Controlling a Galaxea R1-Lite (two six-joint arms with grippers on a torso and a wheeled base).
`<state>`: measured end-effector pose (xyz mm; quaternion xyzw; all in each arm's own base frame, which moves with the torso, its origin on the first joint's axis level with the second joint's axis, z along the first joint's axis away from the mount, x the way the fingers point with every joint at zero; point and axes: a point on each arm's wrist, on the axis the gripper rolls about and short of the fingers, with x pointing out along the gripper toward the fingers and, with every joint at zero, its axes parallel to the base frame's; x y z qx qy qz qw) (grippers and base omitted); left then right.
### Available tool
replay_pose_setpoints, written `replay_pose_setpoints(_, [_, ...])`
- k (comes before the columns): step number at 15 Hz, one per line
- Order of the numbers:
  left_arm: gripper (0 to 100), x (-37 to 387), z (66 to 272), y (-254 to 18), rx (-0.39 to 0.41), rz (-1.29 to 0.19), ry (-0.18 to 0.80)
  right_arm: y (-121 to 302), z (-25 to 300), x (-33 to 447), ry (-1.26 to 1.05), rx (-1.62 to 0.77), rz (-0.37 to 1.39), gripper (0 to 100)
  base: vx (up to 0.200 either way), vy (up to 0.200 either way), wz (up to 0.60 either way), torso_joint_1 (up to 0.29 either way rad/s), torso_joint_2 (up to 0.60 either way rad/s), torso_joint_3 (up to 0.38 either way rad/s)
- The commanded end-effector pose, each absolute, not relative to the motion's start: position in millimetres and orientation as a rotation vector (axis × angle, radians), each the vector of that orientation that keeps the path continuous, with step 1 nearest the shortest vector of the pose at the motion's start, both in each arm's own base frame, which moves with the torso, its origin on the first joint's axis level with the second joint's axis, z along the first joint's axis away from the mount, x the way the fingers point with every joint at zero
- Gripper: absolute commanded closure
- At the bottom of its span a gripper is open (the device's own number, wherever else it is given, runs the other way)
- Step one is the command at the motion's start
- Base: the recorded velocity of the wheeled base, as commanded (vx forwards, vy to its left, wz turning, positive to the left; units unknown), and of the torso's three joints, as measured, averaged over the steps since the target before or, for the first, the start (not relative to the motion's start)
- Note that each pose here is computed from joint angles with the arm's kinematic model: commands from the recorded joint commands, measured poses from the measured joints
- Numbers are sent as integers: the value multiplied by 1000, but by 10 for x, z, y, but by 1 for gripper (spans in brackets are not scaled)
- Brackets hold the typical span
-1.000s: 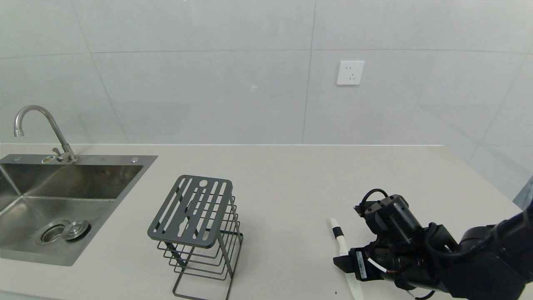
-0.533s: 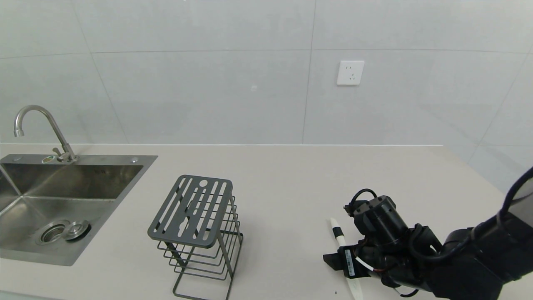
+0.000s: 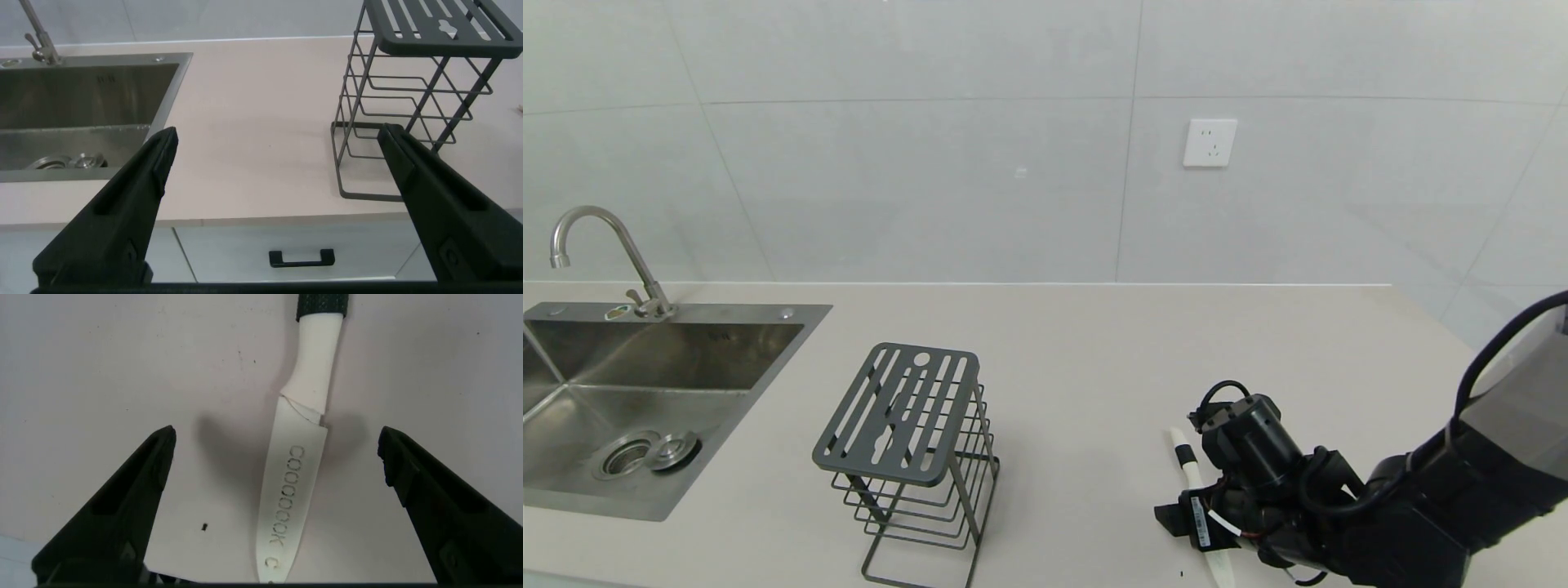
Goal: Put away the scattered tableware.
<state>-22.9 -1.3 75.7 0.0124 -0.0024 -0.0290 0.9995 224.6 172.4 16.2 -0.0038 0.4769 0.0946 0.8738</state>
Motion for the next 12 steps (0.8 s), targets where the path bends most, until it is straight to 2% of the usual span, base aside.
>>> replay_pose_setpoints(1, [0, -228, 758, -13, 25, -57, -4, 1740, 165, 2253, 983, -2, 207, 0, 0, 0, 0, 0, 0, 0])
replay_pose_setpoints(8, [0, -228, 758, -13, 25, -57, -4, 1757, 89, 2297, 983, -20, 208, 0, 0, 0, 0, 0, 0, 0])
replay_pose_setpoints(9, [0, -228, 758, -13, 25, -57, -4, 1749, 85, 2294, 985, -20, 206, 100, 0, 0, 0, 0, 0, 0])
replay_pose_setpoints(12, [0, -228, 758, -13, 25, -57, -4, 1741, -52, 2291, 1026, -46, 190, 100, 0, 0, 0, 0, 0, 0])
